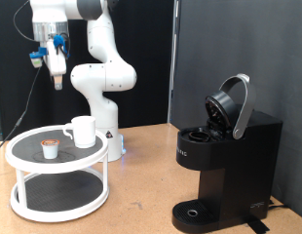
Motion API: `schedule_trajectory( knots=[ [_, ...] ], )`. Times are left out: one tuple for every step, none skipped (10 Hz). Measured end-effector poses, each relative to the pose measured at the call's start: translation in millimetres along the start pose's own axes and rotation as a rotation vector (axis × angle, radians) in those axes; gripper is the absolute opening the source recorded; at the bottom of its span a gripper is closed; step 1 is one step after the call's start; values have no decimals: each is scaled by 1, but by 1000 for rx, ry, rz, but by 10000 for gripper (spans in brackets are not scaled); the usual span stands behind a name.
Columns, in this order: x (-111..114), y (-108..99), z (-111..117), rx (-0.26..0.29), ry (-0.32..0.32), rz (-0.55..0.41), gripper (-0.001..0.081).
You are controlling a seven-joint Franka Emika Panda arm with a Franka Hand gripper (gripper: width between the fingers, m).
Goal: Make a cup of coffee with the keurig machine
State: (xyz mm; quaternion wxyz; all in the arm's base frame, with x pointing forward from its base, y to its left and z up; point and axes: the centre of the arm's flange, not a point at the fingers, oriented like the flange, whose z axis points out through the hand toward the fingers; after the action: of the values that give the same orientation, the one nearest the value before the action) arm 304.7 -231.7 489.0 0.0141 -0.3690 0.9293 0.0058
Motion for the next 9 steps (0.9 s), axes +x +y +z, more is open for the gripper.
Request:
schedule_trajectory(
  knots=[
    [2, -5, 8, 6, 8, 4, 734],
    [4, -10, 15, 14, 13, 7, 734],
    [6, -15, 22, 22, 14, 12, 734],
    [8, -20, 29, 26, 15, 17, 734],
    [9, -23, 36, 26, 17, 18, 734],
    [8, -26, 41, 22, 19, 15, 734],
    [7, -27, 45, 15, 19, 11, 734],
    [6, -26, 47, 7, 19, 6, 734],
    [4, -25, 49, 2, 14, -2, 734]
  ],
)
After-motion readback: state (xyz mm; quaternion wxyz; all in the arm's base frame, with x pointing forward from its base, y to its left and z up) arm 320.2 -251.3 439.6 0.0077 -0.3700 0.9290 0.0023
